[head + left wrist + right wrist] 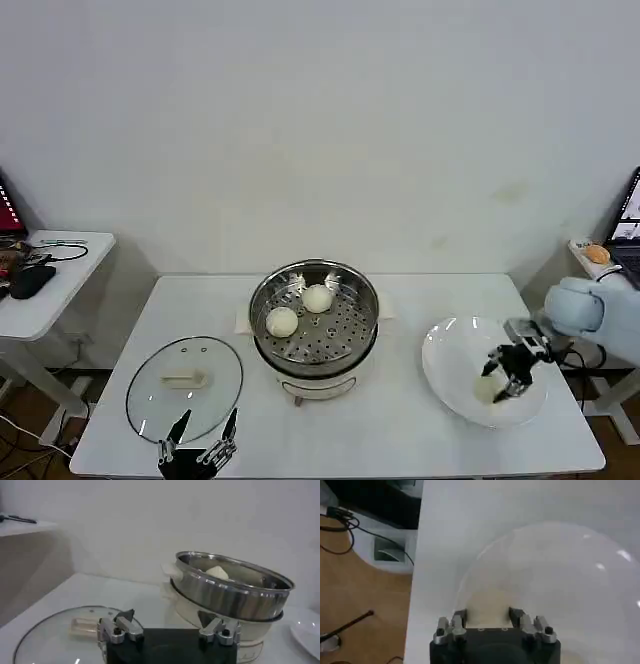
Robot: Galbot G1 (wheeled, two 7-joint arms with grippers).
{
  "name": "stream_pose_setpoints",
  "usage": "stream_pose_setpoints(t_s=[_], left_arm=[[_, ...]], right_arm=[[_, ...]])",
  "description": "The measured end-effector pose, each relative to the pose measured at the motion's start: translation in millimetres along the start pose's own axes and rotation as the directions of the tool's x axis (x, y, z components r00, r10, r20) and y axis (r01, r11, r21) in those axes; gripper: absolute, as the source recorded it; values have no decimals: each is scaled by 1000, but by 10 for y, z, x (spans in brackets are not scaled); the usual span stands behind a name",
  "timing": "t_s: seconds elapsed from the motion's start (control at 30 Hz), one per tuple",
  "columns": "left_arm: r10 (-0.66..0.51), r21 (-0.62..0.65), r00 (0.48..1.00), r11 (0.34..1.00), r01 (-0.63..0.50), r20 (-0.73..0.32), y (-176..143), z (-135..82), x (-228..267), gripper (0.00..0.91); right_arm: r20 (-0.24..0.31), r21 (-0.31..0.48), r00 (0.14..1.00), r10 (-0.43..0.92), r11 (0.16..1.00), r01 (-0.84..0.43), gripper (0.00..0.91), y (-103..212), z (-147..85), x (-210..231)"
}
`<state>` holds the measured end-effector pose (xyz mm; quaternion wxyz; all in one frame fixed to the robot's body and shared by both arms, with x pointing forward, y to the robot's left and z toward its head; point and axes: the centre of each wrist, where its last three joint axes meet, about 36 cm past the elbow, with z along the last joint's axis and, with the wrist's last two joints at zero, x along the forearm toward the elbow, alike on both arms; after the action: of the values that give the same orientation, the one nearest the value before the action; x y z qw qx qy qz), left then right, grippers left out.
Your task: Take steamed baozi put them in steamer then cover it.
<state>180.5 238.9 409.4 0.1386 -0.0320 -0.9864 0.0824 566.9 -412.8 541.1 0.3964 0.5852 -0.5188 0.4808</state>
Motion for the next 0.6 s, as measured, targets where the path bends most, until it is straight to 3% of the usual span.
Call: stream_pose_setpoints(t_s=[0.6], left_arm=[[9,-1,1000,1000,-9,-17,2,31,16,907]], right_arm=[[57,343,984,170,922,-180,595,-611,-1047,1010]])
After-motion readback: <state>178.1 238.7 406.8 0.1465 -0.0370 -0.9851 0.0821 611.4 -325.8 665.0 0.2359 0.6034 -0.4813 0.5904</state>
